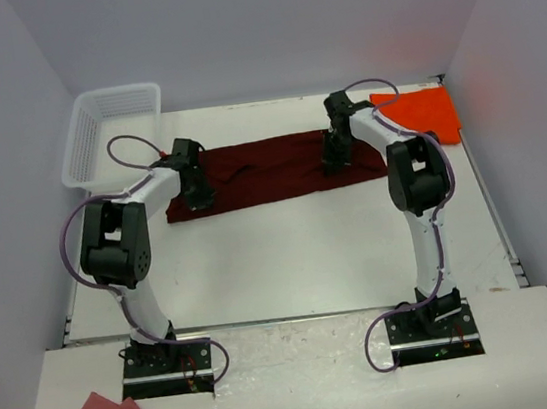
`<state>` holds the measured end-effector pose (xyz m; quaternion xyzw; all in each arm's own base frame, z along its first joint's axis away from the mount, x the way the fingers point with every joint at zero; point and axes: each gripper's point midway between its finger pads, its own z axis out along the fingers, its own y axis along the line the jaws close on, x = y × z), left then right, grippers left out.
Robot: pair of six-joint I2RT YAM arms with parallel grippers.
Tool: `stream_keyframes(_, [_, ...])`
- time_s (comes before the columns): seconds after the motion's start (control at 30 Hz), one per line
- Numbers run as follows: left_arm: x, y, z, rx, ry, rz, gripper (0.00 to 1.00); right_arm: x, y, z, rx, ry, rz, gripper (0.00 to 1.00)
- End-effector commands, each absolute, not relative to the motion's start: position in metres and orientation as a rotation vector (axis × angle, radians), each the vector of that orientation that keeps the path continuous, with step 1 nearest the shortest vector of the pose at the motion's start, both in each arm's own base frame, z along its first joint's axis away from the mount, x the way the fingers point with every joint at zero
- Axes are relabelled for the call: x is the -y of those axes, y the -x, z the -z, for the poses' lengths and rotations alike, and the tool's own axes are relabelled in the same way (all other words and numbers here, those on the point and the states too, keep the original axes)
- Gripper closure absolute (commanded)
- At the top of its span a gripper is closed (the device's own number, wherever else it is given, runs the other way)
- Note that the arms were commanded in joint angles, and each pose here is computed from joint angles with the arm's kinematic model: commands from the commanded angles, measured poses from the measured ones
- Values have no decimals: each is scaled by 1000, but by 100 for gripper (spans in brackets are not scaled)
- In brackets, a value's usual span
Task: Fold and stack the t-shirts
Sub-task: Rotate the tshirt 85 degrees
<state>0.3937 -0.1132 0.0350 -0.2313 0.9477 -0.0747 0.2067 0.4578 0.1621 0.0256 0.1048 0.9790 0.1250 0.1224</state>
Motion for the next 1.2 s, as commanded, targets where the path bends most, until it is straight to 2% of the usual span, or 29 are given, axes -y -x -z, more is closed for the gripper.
stream_keyframes(0.0, [99, -398, -35, -2631, 717, 151, 100, -162, -448, -28, -2857, -328, -327, 100])
stream_keyframes(0.4, [58, -354, -37, -2625, 827, -16, 100, -155, -393, -12, -2883, -454, -249, 100])
stream_keyframes(0.73, [18, -299, -36, -2606, 889, -122, 100, -150, -307, 11, -2938, -472, -153, 100])
stream_keyframes(0.9, [13, -293, -49, -2573, 855, -129, 100, -162, -276, 15, -2960, -402, -150, 100])
stream_keyframes(1.0, [19, -309, -84, -2475, 773, -31, 100, -170, -271, 1, -2905, -326, -106, 100])
stream_keyframes(1.1, [47, -332, -138, -2341, 587, 232, 100, -175, -279, -24, -2827, -289, -107, 100])
stream_keyframes(1.13, [59, -335, -152, -2315, 540, 320, 95, -177, -281, -32, -2811, -275, -118, 100])
stream_keyframes(1.17, [67, -338, -163, -2287, 500, 379, 86, -176, -286, -43, -2779, -265, -117, 100])
